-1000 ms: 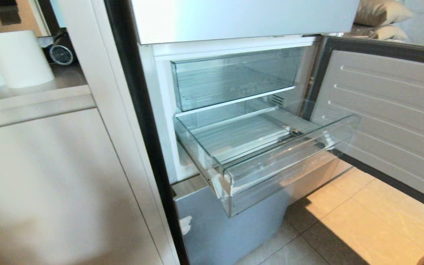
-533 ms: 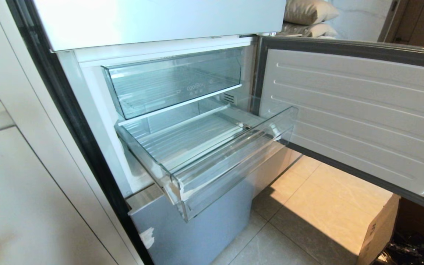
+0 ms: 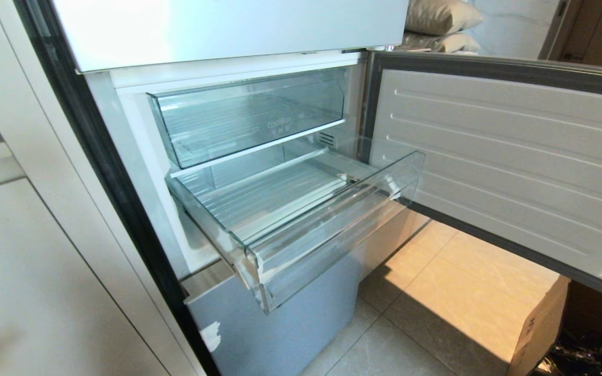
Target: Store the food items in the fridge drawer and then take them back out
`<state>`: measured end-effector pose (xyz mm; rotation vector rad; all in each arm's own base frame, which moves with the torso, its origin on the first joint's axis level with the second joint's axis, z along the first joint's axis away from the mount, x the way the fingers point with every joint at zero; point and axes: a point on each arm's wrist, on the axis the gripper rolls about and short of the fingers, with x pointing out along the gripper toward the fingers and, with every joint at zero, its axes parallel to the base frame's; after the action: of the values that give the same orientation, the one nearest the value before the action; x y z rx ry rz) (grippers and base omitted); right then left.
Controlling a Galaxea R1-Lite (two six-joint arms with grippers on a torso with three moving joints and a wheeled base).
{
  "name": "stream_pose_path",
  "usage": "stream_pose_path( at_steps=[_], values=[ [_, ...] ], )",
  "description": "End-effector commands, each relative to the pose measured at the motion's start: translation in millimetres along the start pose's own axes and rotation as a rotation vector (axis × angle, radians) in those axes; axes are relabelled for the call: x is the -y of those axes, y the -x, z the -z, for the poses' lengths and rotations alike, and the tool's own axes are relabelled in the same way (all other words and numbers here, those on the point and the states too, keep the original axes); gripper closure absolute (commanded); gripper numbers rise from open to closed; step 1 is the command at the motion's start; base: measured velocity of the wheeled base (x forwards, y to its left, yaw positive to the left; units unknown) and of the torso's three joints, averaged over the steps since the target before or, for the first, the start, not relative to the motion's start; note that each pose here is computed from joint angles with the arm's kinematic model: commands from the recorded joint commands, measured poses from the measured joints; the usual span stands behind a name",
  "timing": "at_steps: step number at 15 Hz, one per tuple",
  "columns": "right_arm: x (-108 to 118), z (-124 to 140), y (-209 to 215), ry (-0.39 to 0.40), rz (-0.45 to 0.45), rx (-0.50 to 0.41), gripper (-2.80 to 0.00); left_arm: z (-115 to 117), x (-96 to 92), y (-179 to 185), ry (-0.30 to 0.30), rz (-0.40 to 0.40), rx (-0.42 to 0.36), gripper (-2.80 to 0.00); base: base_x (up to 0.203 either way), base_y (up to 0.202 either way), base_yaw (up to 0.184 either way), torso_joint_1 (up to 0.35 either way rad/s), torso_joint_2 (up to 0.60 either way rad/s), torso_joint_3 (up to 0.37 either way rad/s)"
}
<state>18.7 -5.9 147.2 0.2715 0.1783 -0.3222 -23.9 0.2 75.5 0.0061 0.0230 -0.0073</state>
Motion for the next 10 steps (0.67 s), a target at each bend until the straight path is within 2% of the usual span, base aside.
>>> stream_pose_path(
  at_steps=[1, 2, 6, 8, 10],
  values=[
    [5.1, -31.5, -34.1, -0.076, 0.258, -0.075, 0.00, 0.0, 0.0, 0.0, 0.000, 0.000, 0.000, 0.00, 0.000, 0.000, 0.000, 0.000, 0.00, 0.000],
    [12.6, -42.4, -42.5, -0.108, 0.333, -0.059, -2.80, 0.0, 0.0, 0.0, 0.000, -0.001, 0.000, 0.00, 0.000, 0.000, 0.000, 0.000, 0.00, 0.000],
    [64.3, -89.5, -59.8, -0.166, 0.561, 0.056, -2.80, 0.0, 0.0, 0.0, 0.000, 0.000, 0.000, 0.00, 0.000, 0.000, 0.000, 0.000, 0.00, 0.000],
    [91.7, -110.3, -71.6, -0.143, 0.603, 0.099, -2.80, 0.0, 0.0, 0.0, 0.000, -0.001, 0.000, 0.00, 0.000, 0.000, 0.000, 0.000, 0.00, 0.000],
    [118.4, -117.4, -90.0, -0.122, 0.641, 0.117, -2.80, 0.0, 0.0, 0.0, 0.000, 0.000, 0.000, 0.00, 0.000, 0.000, 0.000, 0.000, 0.00, 0.000]
  ],
)
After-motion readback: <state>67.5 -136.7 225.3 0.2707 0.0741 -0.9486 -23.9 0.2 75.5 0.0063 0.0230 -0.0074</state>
